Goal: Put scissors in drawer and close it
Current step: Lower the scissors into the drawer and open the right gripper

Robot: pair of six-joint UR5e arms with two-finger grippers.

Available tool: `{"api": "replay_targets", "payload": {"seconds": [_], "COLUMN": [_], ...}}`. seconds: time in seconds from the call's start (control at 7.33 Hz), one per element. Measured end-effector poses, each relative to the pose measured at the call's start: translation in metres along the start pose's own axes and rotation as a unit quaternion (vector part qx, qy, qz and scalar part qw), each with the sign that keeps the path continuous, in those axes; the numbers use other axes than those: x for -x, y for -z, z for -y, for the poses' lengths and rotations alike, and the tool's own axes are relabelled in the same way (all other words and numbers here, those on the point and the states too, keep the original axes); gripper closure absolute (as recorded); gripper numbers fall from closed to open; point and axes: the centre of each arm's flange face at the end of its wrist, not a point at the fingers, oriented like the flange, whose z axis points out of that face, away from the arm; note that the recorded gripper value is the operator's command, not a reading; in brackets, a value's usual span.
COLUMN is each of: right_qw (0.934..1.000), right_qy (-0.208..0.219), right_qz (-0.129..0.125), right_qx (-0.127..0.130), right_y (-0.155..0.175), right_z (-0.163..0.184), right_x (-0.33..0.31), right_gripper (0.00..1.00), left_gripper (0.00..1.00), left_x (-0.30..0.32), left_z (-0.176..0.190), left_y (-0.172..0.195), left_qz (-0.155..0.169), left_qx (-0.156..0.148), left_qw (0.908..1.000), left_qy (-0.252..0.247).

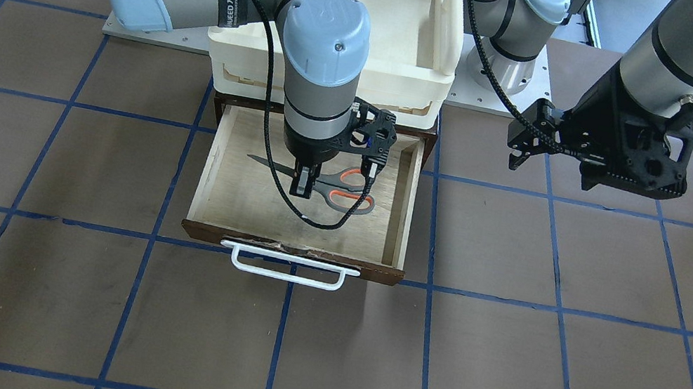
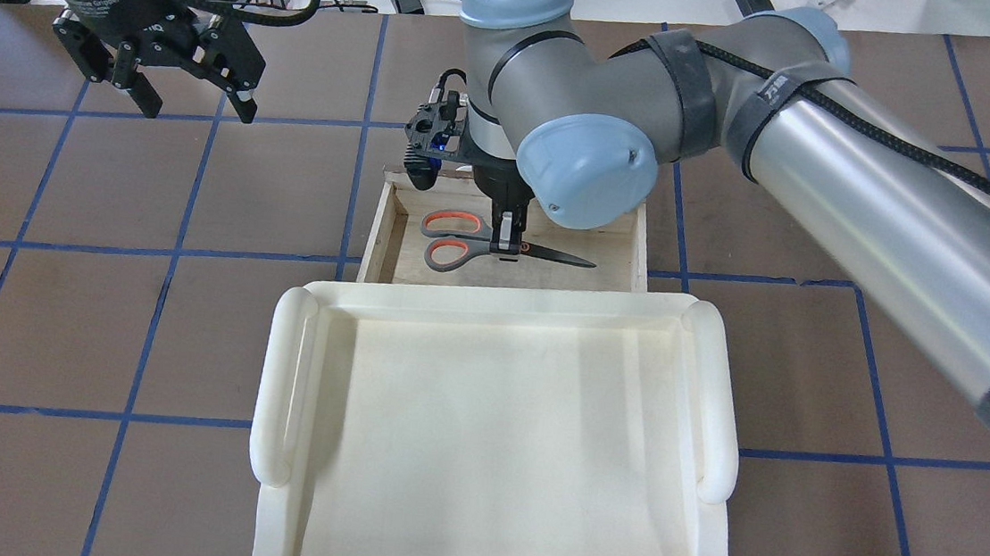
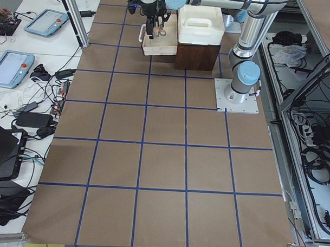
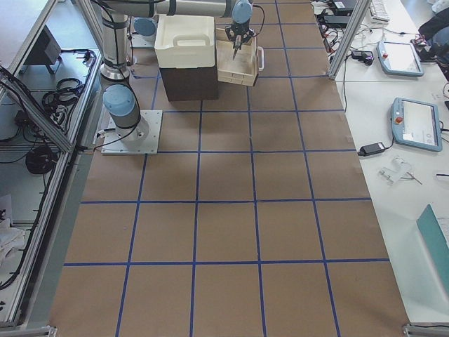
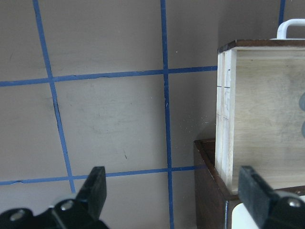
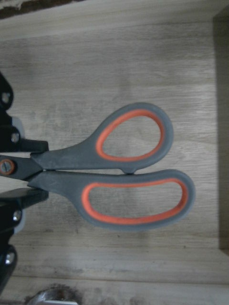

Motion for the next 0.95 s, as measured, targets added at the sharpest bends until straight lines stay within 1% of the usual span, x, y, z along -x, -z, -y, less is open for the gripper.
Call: {"api": "replay_targets", "payload": {"seconds": [0.27, 0.55, 0.68, 0.82, 0.95], "right_qw": [0.9999, 0.9999, 0.9999, 0.9999, 0.9999], "right_qy": [0.009, 0.010, 0.010, 0.010, 0.009], "right_qz": [0.008, 0.008, 0.007, 0.006, 0.005], "right_qx": [0.004, 0.000, -0.002, -0.003, -0.003], "right_y": [-0.012, -0.026, -0.030, -0.031, -0.031], "right_z": [0.008, 0.009, 0.008, 0.008, 0.008], "right_x": [0.004, 0.008, 0.010, 0.011, 0.011], "right_gripper": [0.87, 0.82, 0.76, 0.66, 0.40], "left_gripper": [0.00, 0.00, 0.00, 0.00, 0.00], "left_x": [0.000, 0.000, 0.000, 0.000, 0.000], "left_z": [-0.001, -0.001, -0.001, -0.001, -0.001], "left_y": [0.000, -0.001, -0.001, -0.002, -0.002], "left_qz": [0.001, 0.001, 0.001, 0.001, 0.001], "left_qx": [0.000, 0.001, 0.001, 0.002, 0.002], "left_qw": [1.0000, 1.0000, 1.0000, 1.0000, 1.0000], "left_qy": [0.000, 0.000, 0.000, 0.000, -0.002]}}
